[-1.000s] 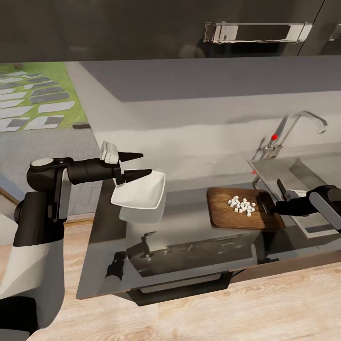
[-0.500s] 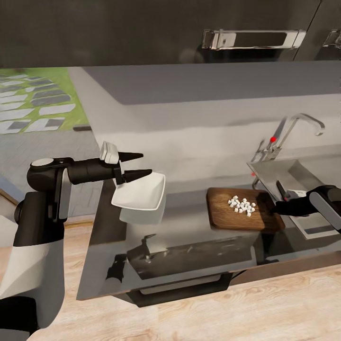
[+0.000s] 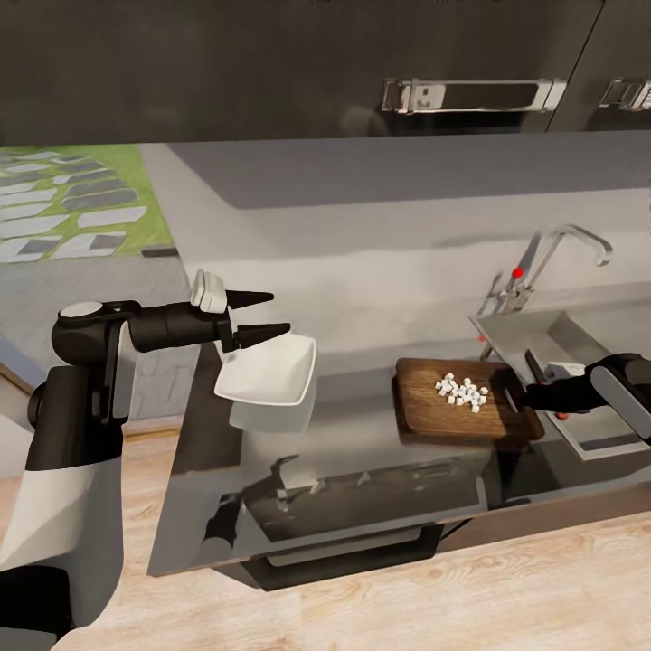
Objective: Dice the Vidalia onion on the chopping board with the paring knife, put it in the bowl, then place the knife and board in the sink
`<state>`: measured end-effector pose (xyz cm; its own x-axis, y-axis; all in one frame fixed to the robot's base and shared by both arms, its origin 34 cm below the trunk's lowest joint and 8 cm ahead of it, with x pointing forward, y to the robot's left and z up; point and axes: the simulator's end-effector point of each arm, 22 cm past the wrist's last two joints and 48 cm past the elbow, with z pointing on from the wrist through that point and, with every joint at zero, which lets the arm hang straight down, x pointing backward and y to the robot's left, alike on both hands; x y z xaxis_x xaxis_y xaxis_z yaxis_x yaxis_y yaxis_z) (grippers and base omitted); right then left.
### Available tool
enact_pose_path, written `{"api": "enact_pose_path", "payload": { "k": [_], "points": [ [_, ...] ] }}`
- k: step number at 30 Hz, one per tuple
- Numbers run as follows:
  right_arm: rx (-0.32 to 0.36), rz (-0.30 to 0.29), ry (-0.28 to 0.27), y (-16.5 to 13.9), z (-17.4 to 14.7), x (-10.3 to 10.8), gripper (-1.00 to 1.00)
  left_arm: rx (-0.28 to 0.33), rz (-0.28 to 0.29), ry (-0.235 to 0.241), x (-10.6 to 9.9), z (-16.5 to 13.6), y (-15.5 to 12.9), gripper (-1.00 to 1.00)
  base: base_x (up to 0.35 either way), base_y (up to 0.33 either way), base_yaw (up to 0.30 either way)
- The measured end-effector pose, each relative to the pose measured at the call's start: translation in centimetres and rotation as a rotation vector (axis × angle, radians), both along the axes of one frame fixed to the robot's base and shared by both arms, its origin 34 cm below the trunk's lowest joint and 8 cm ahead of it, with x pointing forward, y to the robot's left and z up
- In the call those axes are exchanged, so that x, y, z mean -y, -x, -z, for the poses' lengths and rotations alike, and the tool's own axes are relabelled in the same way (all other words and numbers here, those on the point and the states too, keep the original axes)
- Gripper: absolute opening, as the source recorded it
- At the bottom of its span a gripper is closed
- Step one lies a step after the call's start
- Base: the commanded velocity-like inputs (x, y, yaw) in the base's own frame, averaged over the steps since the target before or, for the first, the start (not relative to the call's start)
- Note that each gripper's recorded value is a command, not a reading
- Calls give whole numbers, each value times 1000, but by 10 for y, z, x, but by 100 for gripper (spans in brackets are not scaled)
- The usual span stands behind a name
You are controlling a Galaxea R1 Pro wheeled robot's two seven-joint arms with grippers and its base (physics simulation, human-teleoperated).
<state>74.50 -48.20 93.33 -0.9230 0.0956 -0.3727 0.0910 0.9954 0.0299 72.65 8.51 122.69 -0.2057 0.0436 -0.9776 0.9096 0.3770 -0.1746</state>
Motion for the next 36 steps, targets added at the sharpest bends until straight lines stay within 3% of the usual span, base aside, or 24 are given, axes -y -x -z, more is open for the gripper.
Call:
{"api": "enact_pose_path", "payload": {
  "k": [36],
  "points": [
    [56,0,0,-3,-36,0,-100,57,3,6,3,-36,14,100,0,0,0]
  ]
}}
